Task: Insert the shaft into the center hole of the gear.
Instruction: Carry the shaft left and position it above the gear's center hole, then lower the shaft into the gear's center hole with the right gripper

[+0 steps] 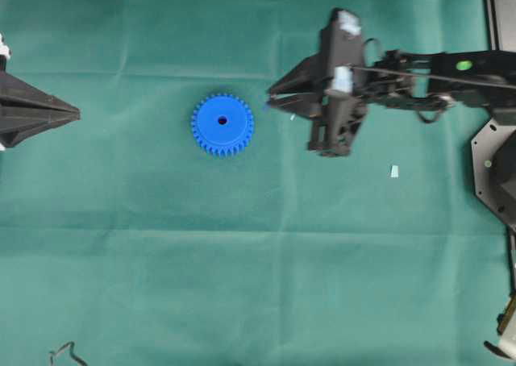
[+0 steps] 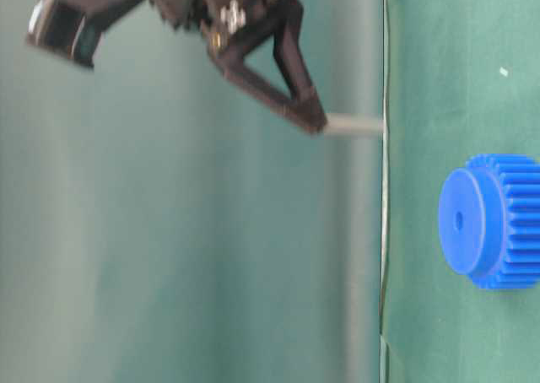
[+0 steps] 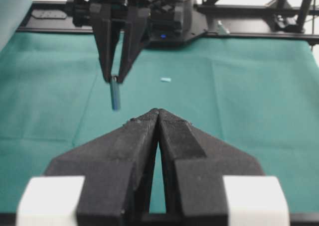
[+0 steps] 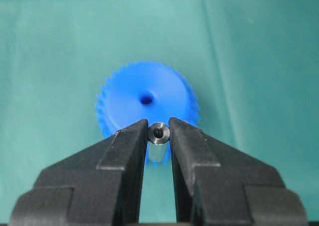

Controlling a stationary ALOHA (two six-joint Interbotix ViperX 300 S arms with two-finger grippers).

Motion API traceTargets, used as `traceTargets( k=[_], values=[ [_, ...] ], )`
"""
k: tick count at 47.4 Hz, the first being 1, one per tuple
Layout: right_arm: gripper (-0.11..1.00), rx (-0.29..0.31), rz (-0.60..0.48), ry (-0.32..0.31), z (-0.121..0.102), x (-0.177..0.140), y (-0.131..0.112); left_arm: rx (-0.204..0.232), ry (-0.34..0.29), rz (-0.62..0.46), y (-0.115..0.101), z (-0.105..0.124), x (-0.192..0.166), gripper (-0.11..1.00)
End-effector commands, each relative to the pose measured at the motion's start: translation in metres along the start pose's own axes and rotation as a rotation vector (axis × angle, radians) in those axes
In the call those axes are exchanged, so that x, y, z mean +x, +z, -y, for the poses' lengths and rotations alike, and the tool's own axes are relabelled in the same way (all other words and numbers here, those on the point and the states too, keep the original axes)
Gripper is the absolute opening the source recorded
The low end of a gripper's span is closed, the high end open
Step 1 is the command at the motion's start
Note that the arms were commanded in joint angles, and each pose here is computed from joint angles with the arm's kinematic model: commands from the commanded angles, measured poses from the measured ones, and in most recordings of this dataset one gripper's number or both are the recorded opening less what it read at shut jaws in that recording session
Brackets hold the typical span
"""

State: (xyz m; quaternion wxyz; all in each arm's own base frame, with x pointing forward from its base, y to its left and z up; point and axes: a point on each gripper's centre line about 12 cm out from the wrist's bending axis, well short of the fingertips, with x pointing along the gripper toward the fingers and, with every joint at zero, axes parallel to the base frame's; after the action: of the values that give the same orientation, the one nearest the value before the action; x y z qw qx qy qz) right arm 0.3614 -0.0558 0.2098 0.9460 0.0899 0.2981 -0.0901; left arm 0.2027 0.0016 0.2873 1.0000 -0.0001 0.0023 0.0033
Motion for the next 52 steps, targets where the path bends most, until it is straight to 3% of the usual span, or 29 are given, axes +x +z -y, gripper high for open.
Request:
traceTargets(
  k=[1, 19, 42, 52],
  values=[
    [0.17, -0.004, 0.035, 0.018, -0.009, 0.008, 0.023, 0.003, 0.001, 0.023, 0.01, 0.0, 0.003, 0.0],
    [0.17, -0.033, 0.031, 0.022, -0.014, 0.035, 0.045, 0.0, 0.001, 0.023, 0.01, 0.0, 0.003, 0.0],
    [0.17, -0.027, -0.032, 0.004, -0.007, 0.074, 0.013, 0.002, 0.001, 0.021, 0.01, 0.0, 0.003, 0.0],
    [0.17, -0.026, -0.022, 0.002, -0.006, 0.076, 0.012, 0.002, 0.001, 0.023, 0.01, 0.0, 0.003, 0.0]
  ],
)
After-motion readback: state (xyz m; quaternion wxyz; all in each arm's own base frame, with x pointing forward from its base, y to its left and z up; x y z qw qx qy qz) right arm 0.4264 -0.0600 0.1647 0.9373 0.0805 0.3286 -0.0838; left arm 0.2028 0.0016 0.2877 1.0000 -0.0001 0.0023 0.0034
